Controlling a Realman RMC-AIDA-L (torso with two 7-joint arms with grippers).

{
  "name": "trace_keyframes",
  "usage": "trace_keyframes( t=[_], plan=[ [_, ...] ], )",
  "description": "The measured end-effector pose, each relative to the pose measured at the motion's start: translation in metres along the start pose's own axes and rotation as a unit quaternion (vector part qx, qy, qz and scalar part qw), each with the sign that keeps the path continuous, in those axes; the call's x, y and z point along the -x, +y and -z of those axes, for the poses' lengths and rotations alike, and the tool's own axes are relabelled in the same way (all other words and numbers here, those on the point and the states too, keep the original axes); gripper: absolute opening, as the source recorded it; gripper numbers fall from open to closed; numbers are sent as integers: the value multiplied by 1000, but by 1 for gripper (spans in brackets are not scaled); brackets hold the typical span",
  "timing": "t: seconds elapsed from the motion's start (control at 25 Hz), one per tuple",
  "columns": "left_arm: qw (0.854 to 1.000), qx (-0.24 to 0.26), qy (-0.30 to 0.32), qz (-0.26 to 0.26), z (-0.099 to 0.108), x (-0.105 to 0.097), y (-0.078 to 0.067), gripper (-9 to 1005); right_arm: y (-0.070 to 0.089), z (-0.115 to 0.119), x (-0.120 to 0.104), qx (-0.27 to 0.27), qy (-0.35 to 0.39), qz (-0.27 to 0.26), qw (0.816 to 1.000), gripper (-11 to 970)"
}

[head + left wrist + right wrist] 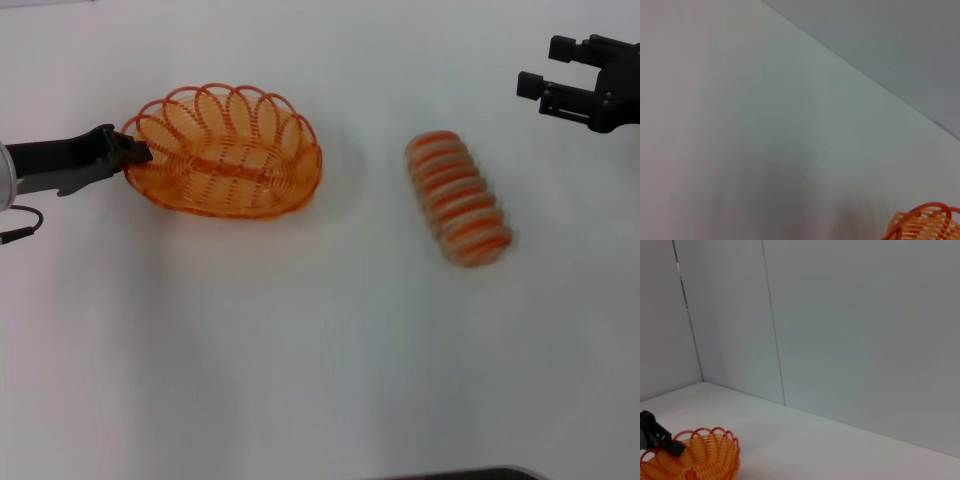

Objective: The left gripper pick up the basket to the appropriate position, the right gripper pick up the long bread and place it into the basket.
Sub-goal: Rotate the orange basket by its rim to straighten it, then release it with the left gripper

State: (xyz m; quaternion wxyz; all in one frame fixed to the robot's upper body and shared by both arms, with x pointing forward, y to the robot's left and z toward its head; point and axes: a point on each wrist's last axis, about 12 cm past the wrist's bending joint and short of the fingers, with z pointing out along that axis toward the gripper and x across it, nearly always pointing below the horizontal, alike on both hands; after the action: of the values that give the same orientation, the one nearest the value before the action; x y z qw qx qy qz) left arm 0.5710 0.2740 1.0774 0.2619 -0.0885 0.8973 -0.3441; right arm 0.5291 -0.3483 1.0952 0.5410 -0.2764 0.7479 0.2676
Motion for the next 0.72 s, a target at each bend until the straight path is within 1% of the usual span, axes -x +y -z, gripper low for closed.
trace_keyframes(
  t=[0.32,0.48,0.72],
  plan=[
    [1000,20,-2,0,9,-2,-7,97,-3,1,1,-12,-7,-3,1000,732],
    [1000,30,-9,5,15,-7,-7,97,-4,1,2,-17,-11,-3,1000,732],
    [1000,30,2,6,14,-14,-10,98,-6,1,4,-26,-16,-3,1000,732]
  ],
)
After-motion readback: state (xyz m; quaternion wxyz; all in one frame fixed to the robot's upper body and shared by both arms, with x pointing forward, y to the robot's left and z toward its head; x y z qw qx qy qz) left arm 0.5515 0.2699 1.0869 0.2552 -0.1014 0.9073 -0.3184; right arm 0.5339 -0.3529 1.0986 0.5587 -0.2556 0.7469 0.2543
